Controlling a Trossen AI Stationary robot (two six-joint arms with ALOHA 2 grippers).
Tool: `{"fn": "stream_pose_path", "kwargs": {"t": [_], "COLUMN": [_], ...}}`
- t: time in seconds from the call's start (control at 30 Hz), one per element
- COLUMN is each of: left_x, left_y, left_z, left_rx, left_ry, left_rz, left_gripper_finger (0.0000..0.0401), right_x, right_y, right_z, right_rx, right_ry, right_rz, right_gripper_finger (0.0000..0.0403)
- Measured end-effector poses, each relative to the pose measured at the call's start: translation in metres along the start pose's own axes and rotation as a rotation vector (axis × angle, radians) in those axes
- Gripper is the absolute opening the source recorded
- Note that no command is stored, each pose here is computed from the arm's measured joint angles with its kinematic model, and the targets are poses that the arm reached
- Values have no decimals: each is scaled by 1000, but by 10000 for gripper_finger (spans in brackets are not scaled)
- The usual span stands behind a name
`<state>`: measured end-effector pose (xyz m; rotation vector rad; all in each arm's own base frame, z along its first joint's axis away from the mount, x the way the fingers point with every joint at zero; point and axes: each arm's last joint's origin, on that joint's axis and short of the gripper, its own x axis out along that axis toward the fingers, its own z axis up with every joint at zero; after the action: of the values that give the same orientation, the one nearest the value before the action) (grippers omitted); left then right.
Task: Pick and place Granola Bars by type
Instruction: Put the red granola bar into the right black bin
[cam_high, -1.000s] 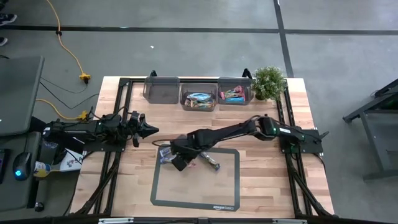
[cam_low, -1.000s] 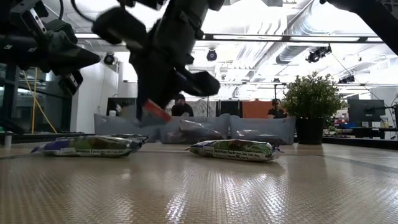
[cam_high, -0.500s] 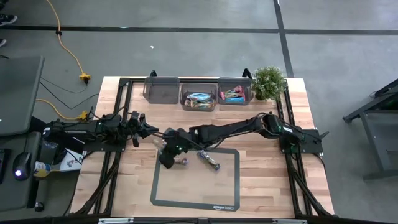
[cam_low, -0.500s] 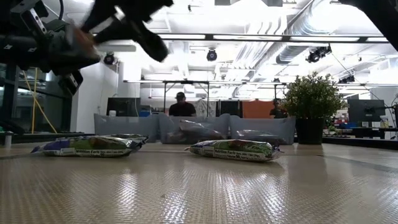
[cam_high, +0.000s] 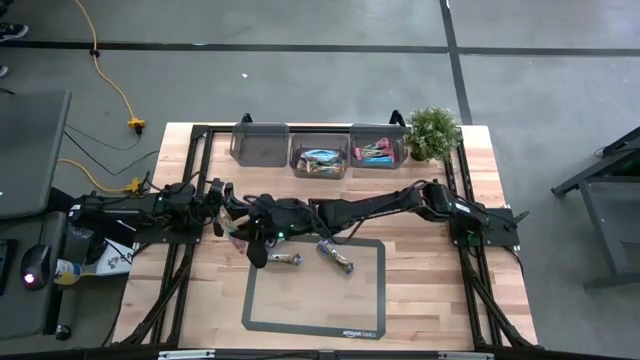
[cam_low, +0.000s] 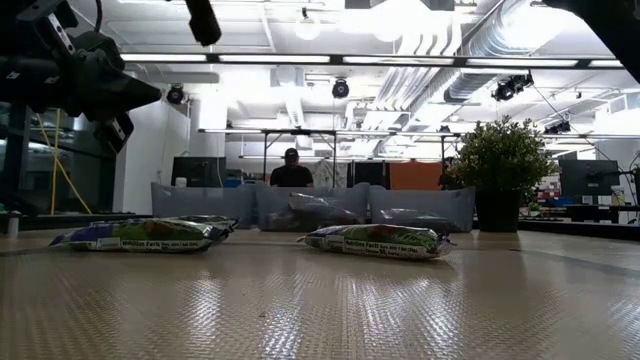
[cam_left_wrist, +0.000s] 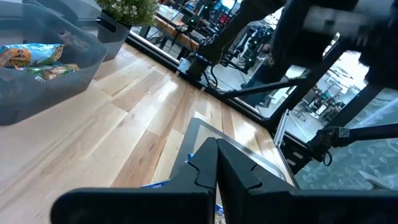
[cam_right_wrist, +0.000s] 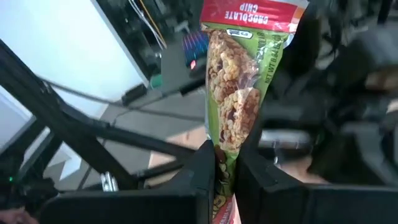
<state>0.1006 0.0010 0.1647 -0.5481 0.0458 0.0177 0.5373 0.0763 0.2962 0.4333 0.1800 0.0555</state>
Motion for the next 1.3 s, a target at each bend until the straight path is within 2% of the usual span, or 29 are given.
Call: {"fn": "stream_pose_path", "kwargs": {"t": [0.17, 0.37, 0.53, 0.77, 1.03, 1.3], "left_x": [0, 0, 0, 0, 0, 0], "left_y": [0, 0, 0, 0, 0, 0], "left_z": [0, 0, 0, 0, 0, 0], "left_rx": [0, 0, 0, 0, 0, 0], "left_ry": [0, 0, 0, 0, 0, 0], "left_rz": [0, 0, 0, 0, -1, 0], "left_gripper_finger": [1, 1, 1, 1, 1, 1], "right_x": [-9, -31, -56, -101, -146, -175], "right_y": [0, 1, -4, -18, -53, -110], "right_z": [20, 59, 95, 150, 188, 197], "right_rx": [-65, -190, -306, -403, -476, -482], "right_ry": [-70, -195, -284, -412, -388, -162], "right_rz": [-11, -55, -174, -376, -632, -892], "right_gripper_finger": [28, 29, 25, 29, 25, 27]}}
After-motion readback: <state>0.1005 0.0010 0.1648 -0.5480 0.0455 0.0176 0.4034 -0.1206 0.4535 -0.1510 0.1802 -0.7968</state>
